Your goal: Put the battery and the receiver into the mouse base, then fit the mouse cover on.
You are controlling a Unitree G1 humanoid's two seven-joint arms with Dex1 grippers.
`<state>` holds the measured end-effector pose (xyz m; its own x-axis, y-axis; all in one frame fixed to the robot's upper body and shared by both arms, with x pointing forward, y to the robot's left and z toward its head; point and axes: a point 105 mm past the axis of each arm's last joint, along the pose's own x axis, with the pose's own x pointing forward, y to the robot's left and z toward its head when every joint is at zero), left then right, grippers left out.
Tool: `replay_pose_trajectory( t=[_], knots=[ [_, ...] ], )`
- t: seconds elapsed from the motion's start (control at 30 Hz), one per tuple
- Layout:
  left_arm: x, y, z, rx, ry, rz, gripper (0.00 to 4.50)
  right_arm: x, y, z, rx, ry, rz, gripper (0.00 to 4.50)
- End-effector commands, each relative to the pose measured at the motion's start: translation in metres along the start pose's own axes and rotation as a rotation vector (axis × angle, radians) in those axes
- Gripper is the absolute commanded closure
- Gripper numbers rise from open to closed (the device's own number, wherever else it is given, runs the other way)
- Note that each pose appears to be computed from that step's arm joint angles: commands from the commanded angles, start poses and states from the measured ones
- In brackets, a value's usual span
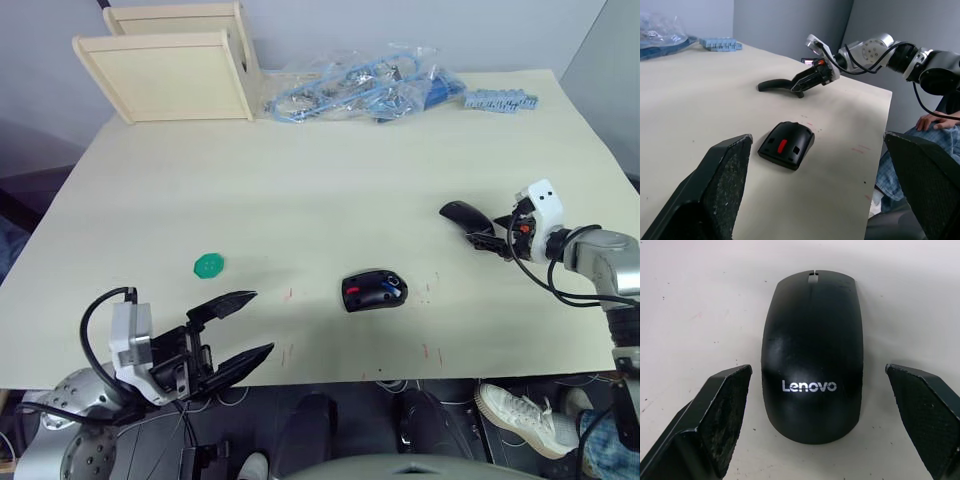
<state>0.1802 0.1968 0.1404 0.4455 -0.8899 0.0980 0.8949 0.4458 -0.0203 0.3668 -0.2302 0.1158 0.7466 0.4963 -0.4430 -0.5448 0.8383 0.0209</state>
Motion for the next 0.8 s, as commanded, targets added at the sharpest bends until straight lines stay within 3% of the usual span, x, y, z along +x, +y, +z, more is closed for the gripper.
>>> replay_pose_trajectory(
  t=[0.03, 0.8],
  knots=[
    [0.001, -0.001, 0.004, 0.015, -0.019, -0.017, 0.03, -0.002, -0.001, 0.017, -0.034, -0.054, -0.001, 0.00],
    [-0.002, -0.003, -0.006, -0.001, -0.014, 0.003, 0.03, 0.000, 0.000, 0.009, -0.025, -0.053, -0.006, 0.00]
  ],
)
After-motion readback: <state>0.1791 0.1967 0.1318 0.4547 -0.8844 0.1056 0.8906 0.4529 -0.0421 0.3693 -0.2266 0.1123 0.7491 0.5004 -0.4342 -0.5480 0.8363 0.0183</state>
